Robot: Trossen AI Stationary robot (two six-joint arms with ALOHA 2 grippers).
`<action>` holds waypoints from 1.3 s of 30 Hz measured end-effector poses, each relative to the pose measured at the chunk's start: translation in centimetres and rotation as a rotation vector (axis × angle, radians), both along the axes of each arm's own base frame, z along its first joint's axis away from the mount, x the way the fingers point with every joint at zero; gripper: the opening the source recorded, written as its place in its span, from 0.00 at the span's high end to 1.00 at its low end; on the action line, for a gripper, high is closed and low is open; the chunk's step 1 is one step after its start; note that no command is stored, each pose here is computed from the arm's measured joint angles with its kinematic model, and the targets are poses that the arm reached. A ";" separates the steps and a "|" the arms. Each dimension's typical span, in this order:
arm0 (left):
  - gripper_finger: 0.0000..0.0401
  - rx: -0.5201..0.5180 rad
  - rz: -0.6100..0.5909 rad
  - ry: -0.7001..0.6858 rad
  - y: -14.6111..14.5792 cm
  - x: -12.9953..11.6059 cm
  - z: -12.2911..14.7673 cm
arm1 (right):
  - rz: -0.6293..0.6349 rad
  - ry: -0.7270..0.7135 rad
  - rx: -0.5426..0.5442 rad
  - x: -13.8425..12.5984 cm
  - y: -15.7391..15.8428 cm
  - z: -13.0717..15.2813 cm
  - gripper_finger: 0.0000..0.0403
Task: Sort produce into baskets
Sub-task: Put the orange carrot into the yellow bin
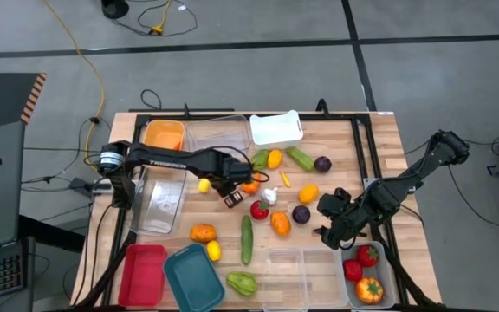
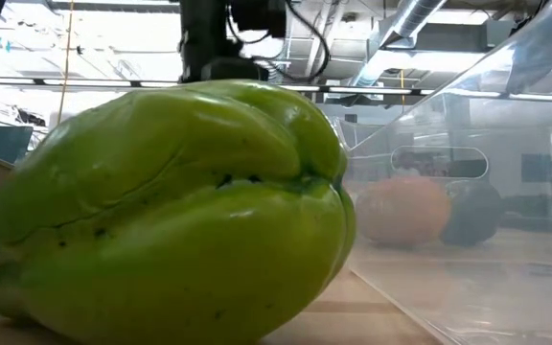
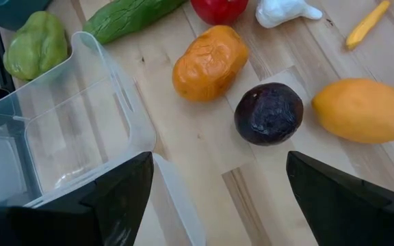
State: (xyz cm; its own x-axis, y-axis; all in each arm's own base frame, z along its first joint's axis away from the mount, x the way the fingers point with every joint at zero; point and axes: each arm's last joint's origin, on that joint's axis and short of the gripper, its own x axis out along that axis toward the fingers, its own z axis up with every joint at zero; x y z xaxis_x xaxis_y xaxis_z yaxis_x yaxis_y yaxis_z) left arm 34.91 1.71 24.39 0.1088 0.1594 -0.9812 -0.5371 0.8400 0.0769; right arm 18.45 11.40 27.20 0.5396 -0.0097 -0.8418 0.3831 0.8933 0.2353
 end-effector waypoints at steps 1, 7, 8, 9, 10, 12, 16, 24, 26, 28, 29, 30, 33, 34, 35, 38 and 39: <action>0.78 0.016 -0.022 0.010 0.0 0.0 0.8 | 0.000 0.000 0.000 0.0 0.0 0.0 0.10; 0.78 0.199 -0.055 0.151 1.4 -1.3 4.4 | 0.000 0.000 0.000 0.0 0.0 0.0 0.10; 0.78 0.246 -0.046 0.188 1.7 -1.7 4.9 | 0.000 0.000 0.000 0.0 0.0 0.0 0.10; 0.78 0.294 -0.036 0.230 2.0 -2.1 5.2 | 0.000 0.000 0.000 0.0 0.0 0.0 0.10; 0.78 0.340 -0.026 0.271 2.4 -2.5 5.5 | 0.000 0.000 0.000 0.0 0.0 0.0 0.10; 0.78 0.412 -0.004 0.280 3.3 -2.7 5.7 | 0.000 0.000 0.000 0.0 0.0 0.0 0.10; 0.78 0.426 0.039 0.290 5.5 -3.8 6.4 | 0.000 -0.001 0.000 0.0 0.0 0.0 0.10; 0.78 0.386 0.243 0.362 10.7 -8.5 6.0 | -0.004 -0.001 -0.001 0.0 -0.1 0.0 0.10; 0.78 0.361 0.285 0.392 11.4 -9.8 5.5 | -0.005 -0.001 -0.001 0.0 -0.1 0.0 0.10; 0.78 0.323 0.335 0.393 11.9 -10.9 5.2 | -0.011 -0.002 -0.003 0.1 -0.2 0.0 0.10; 0.78 0.291 0.351 0.399 12.1 -11.5 4.9 | -0.016 -0.002 -0.005 0.2 -0.3 0.0 0.10; 0.78 0.260 0.362 0.406 12.2 -11.9 4.7 | -0.020 -0.003 -0.007 0.2 -0.4 0.0 0.10; 0.78 0.191 0.359 0.440 12.7 -12.7 3.7 | -0.002 -0.008 -0.051 0.5 -1.0 0.0 0.10; 0.78 0.166 0.356 0.449 12.9 -13.0 3.4 | 0.004 -0.013 -0.076 0.7 -1.2 0.0 0.10; 0.78 0.143 0.352 0.458 13.0 -13.2 3.1 | 0.008 -0.017 -0.100 0.8 -1.5 0.1 0.10; 0.78 0.075 0.334 0.494 13.4 -13.9 2.2 | 0.005 -0.027 -0.174 1.2 -2.4 0.1 0.10; 0.78 0.062 0.332 0.506 13.5 -14.1 1.8 | 0.000 -0.028 -0.197 1.4 -2.8 0.1 0.10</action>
State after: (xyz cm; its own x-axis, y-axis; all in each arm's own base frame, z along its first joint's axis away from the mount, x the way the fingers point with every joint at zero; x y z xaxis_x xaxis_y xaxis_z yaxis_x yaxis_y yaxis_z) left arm 20.83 15.21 26.21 -0.4344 0.1637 -0.8857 -0.6535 0.6194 0.4350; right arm 19.85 8.64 27.31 0.5630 -0.1724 -0.8083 0.3787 0.9231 0.0669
